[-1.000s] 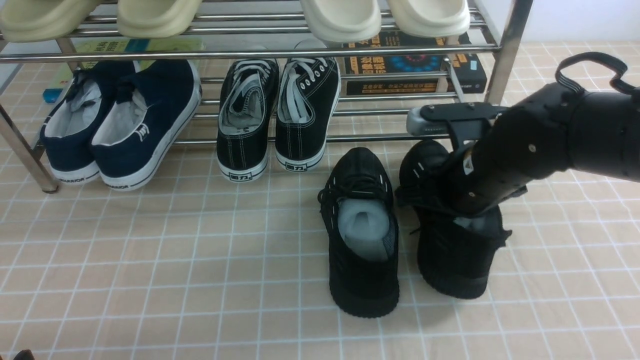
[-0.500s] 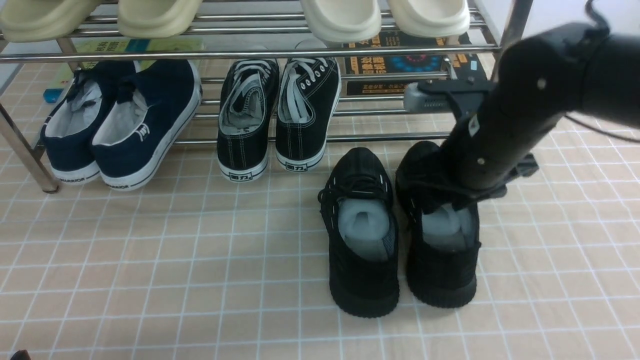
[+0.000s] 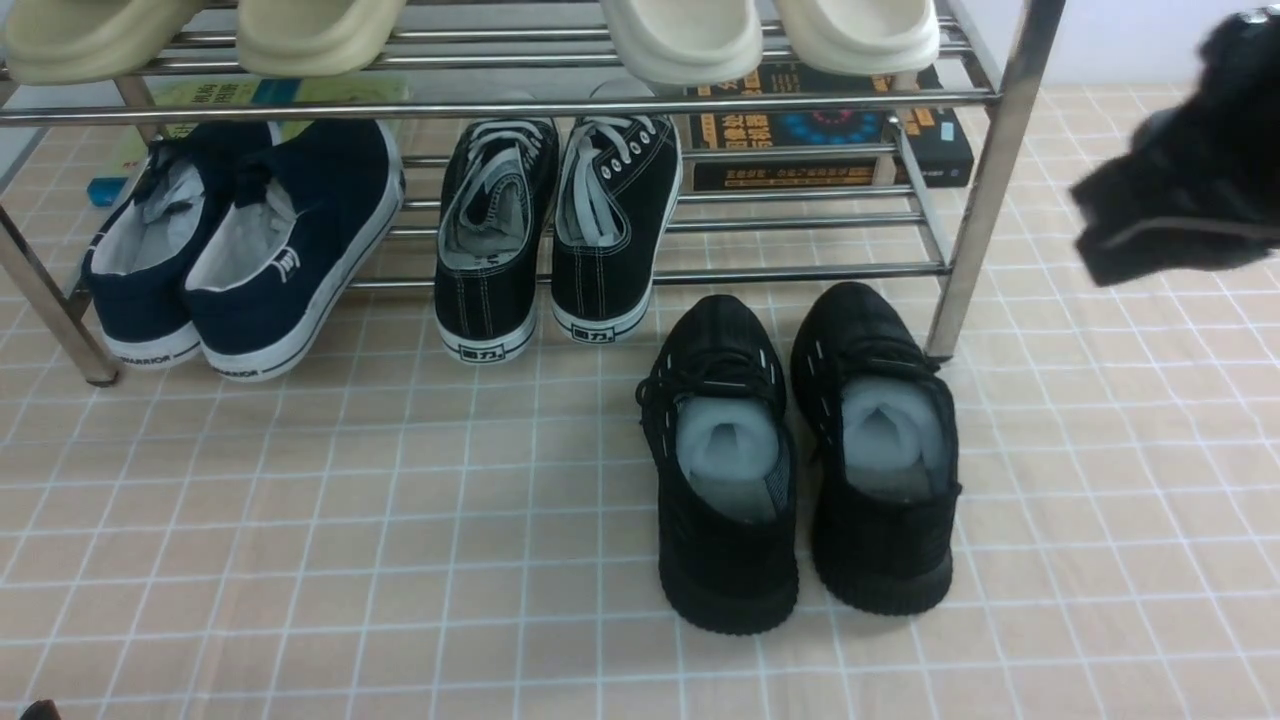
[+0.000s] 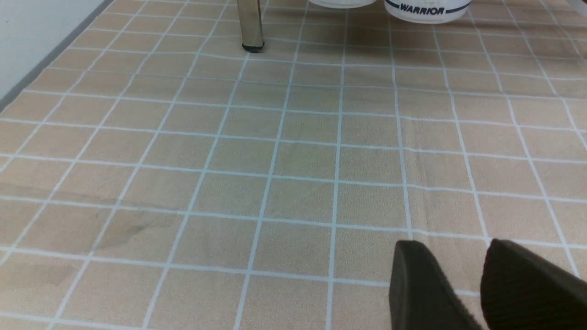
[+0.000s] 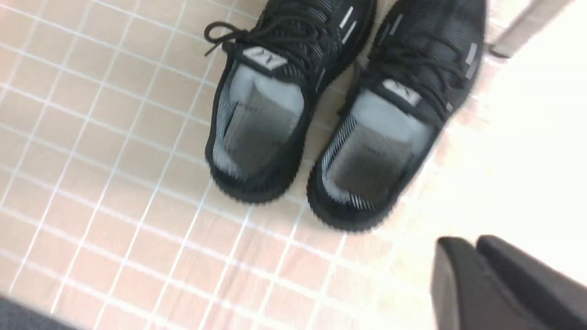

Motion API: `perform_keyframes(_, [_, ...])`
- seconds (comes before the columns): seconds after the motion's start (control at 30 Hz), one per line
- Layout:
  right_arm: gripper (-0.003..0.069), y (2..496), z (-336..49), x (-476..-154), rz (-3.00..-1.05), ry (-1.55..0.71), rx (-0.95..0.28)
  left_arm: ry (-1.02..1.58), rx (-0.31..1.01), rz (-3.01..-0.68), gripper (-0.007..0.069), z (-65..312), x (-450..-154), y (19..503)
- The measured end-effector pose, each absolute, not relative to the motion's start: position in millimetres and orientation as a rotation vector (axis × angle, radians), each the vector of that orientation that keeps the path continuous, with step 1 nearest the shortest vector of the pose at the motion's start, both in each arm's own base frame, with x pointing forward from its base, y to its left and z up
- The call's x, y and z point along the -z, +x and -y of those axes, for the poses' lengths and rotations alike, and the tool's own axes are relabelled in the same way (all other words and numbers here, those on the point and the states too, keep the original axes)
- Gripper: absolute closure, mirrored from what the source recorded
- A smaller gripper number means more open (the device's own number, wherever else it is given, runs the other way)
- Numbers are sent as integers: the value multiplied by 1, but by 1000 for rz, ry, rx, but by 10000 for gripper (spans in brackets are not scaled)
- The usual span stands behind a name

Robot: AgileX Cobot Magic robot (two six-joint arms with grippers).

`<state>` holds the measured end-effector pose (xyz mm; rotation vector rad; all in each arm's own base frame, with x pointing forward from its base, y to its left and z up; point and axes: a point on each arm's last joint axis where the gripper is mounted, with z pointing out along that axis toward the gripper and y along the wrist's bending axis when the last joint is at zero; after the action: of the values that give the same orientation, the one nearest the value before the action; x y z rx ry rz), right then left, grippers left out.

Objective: Take the shoes off the shelf from the light coffee tablecloth by hand.

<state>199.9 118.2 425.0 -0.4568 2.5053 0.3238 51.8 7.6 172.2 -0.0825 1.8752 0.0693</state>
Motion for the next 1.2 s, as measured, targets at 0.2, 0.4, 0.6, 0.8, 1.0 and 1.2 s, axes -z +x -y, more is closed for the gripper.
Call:
perform_keyframes(0.2, [675, 129, -78, -413, -2456, -436, -347, -83, -69, -1875, 386, -8, -172, 52])
perform_keyframes(0.4, [675, 91, -56, -371, -2336, -407, -385, -83, -69, -1875, 386, -8, -172, 52])
perform_keyframes(0.6, [675, 94, -52, -314, -2090, -377, -389, -83, -69, -1875, 386, -8, -172, 52])
perform_keyframes(0.8, [674, 100, -56, -296, -1978, -368, -411, -83, -69, -1875, 386, -8, -172, 52])
perform_keyframes(1.0, [673, 100, -56, -297, -1966, -368, -411, -83, -69, -1875, 386, -8, -172, 52])
perform_keyframes(1.2, [669, 100, -56, -297, -1966, -368, -411, -83, -69, -1875, 386, -8, -172, 52])
